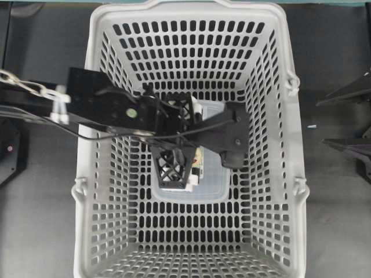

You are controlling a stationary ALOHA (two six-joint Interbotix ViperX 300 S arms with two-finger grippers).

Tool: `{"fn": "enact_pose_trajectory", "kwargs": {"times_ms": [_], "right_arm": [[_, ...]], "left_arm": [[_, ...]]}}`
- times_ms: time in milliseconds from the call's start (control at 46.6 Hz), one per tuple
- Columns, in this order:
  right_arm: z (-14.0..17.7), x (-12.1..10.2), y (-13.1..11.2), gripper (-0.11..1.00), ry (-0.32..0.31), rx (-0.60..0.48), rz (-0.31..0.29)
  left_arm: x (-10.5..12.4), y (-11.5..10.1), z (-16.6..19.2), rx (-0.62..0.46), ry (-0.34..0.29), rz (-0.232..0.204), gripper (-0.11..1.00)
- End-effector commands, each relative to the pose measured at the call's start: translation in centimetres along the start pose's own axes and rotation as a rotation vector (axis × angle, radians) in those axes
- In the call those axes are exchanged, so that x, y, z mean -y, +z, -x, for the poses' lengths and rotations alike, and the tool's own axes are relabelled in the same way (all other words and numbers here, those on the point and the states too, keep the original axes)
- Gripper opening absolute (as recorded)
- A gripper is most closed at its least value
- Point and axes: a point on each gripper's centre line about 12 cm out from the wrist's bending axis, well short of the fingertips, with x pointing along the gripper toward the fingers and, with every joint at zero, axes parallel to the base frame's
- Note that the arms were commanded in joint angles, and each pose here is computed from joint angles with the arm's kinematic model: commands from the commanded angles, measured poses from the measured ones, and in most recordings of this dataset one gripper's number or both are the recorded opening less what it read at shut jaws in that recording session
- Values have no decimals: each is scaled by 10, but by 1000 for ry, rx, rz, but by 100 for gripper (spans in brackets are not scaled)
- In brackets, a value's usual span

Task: Pick up the cellophane tape from the shopping basket with the left arm.
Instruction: 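Lower the left gripper and close its fingers around the tape roll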

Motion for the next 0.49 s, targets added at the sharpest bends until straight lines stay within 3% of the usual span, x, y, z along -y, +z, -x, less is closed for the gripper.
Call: {"fn": "enact_pose_trajectory", "kwargs": {"times_ms": [0,472], "right_arm": [[-1,0,8,76,1,28,-5],[-1,0,6,76,2,23,-5]], "left_arm": [[0,5,2,15,2,-6,90],[1,-5,-31,-23,1,-5,90]]}}
